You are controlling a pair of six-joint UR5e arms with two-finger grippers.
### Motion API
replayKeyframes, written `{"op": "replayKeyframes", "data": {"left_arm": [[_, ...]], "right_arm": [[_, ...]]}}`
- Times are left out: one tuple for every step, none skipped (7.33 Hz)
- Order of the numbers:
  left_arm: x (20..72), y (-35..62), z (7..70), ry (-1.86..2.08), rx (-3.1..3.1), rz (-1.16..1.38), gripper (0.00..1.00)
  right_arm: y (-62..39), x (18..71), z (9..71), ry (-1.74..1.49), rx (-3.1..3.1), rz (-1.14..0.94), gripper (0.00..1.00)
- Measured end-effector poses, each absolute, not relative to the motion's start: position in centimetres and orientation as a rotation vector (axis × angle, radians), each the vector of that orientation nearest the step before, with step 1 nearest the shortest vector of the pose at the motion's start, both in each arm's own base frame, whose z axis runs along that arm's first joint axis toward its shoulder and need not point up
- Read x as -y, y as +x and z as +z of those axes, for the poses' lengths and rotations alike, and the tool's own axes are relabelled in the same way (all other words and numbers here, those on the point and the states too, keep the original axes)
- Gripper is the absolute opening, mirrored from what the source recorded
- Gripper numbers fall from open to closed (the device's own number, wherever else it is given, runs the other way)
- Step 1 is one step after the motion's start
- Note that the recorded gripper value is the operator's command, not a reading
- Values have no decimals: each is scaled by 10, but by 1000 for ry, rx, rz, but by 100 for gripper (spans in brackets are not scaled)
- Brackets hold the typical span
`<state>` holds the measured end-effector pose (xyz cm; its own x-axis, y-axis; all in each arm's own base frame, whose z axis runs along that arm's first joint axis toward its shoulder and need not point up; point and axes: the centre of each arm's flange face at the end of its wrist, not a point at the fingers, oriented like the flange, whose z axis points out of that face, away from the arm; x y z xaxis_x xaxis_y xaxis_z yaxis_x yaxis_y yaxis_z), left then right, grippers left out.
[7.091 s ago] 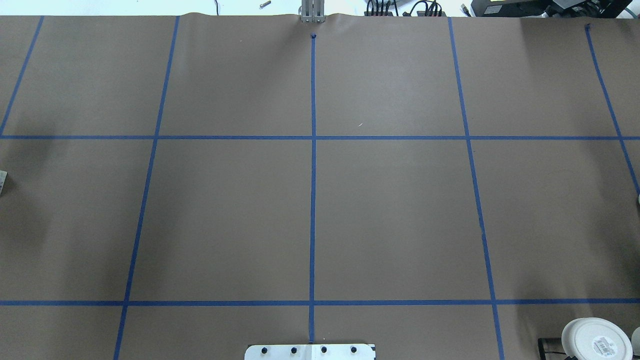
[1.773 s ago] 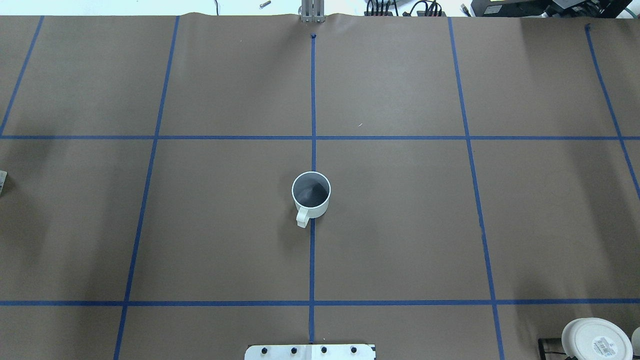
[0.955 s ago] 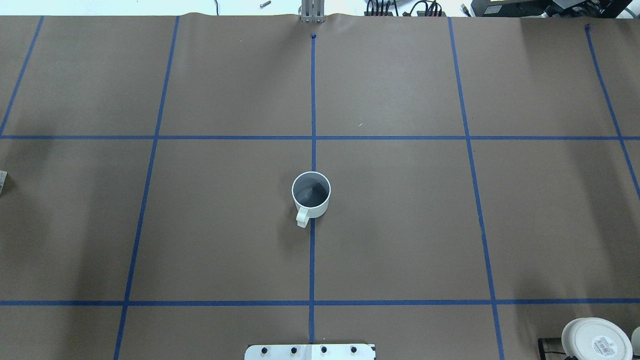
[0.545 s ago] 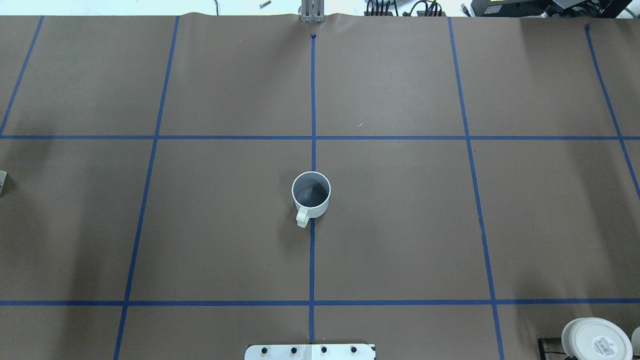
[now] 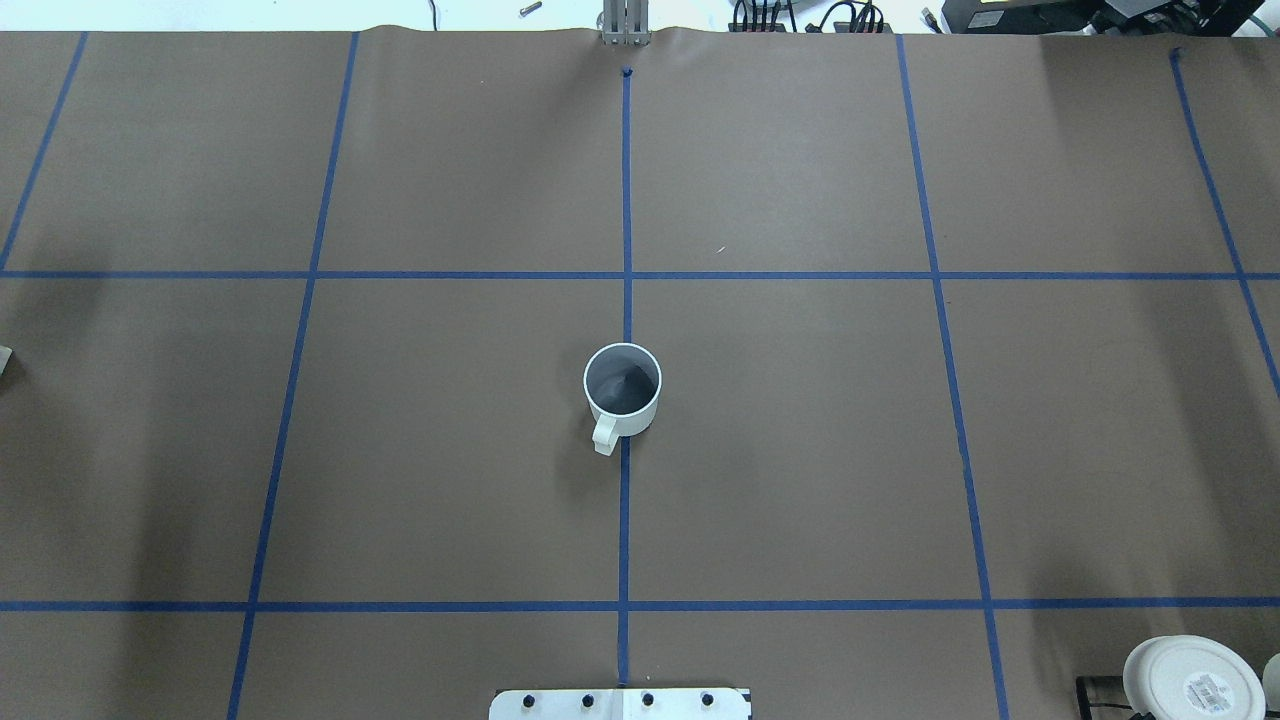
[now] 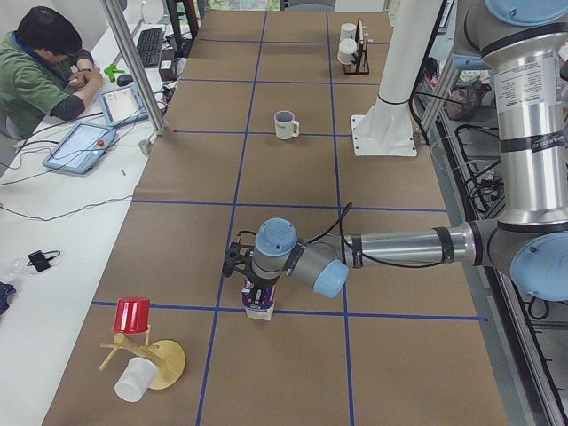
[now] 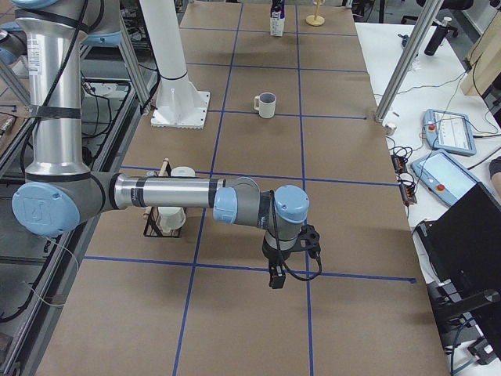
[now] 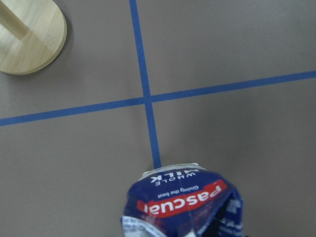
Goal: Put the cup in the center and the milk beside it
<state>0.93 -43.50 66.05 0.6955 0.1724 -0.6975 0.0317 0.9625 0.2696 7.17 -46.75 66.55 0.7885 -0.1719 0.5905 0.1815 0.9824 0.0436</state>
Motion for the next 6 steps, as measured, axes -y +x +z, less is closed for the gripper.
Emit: {"op": "replayKeyframes", "data": {"left_arm": [[435, 10, 659, 280, -802, 83, 0], [435, 10, 658, 289, -804, 86, 0], [436, 10, 655, 297, -806, 89, 0], [436, 10, 650, 306, -812, 93, 0], [437, 10, 641, 316, -820, 97, 0], [438, 12, 629, 319, -841, 95, 0]], "right_arm": [[72, 468, 665, -15, 635, -190, 100], [72, 468, 665, -15, 635, -190, 100], [72, 468, 666, -15, 635, -190, 100], [72, 468, 665, -15, 635, -190, 100], [72, 468, 666, -16, 635, -190, 100], [72, 467, 666, -17, 635, -190, 100]]}}
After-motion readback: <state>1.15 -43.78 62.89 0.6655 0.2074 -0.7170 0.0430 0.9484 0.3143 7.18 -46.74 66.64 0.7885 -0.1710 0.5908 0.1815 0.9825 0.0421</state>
